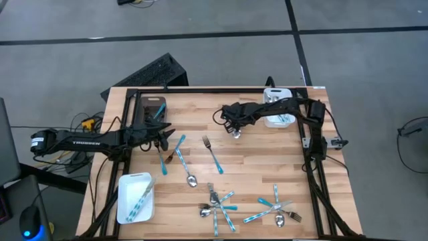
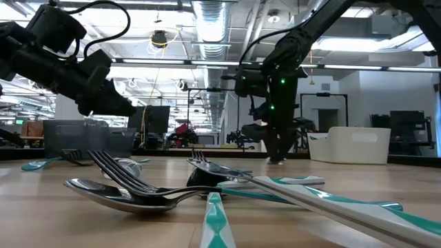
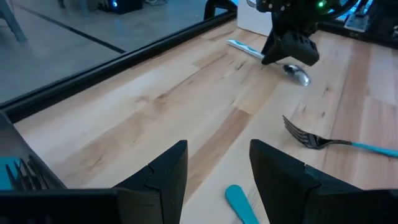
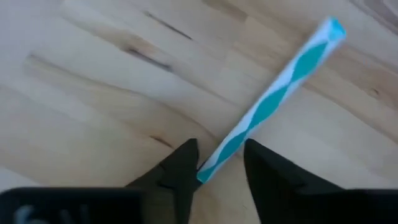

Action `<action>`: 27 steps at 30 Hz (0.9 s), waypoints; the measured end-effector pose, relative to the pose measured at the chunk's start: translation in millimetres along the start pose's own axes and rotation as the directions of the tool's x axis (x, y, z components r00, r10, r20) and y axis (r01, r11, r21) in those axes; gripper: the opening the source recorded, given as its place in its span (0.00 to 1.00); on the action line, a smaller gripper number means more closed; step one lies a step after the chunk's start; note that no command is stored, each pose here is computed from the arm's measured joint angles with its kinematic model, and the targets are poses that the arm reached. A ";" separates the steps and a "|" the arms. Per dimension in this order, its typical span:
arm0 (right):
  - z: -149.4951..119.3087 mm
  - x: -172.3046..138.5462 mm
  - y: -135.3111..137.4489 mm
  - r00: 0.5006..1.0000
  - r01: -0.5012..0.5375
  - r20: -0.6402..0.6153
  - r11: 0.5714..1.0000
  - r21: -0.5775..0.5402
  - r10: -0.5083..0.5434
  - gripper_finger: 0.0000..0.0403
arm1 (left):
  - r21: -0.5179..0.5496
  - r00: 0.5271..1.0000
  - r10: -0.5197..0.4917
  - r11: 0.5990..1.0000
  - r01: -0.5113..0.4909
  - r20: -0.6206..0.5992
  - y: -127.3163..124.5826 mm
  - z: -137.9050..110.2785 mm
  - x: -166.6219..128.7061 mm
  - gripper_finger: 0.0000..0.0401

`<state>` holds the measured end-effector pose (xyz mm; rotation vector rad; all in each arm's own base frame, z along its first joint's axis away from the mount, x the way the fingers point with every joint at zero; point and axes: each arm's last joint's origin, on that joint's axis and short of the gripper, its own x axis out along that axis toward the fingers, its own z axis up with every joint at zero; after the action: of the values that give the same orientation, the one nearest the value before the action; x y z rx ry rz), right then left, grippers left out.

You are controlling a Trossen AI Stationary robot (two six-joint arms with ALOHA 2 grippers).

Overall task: Sort silverware by color (type)
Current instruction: Put the blue patterned spoon into the top right white bin

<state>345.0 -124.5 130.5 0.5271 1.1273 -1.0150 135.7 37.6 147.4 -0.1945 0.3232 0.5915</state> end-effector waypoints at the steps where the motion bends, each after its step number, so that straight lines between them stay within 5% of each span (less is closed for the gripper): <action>1: -1.4 -0.9 2.6 1.000 -0.010 0.003 1.000 -0.016 0.010 0.33 | 0.016 1.000 0.004 1.000 -0.004 -0.001 0.1 -0.2 0.0 0.40; 5: -7.8 -6.7 13.4 0.999 -0.051 0.013 0.994 -0.091 0.053 0.20 | 0.063 0.999 0.032 0.998 -0.030 -0.020 2.4 -6.7 0.0 0.40; 10: -17.5 -13.0 26.5 0.997 -0.061 0.042 0.977 -0.203 0.071 0.10 | -0.004 0.999 0.029 1.000 -0.029 -0.035 3.6 -13.5 -0.1 0.40; 16: -6.6 -32.0 41.6 0.954 -0.178 0.188 0.946 -0.272 0.234 0.11 | -0.038 1.000 -0.025 0.999 0.025 0.014 1.0 -14.5 -0.8 0.40; 27: 10.4 -72.4 42.3 0.803 -0.294 0.392 0.870 -0.395 0.449 0.11 | -0.021 0.985 -0.152 0.988 0.154 0.085 -8.9 -7.2 -5.6 0.40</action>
<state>381.3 -84.2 195.2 0.2067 0.6814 -0.5474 134.7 25.6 143.4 -0.2186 0.2178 0.4511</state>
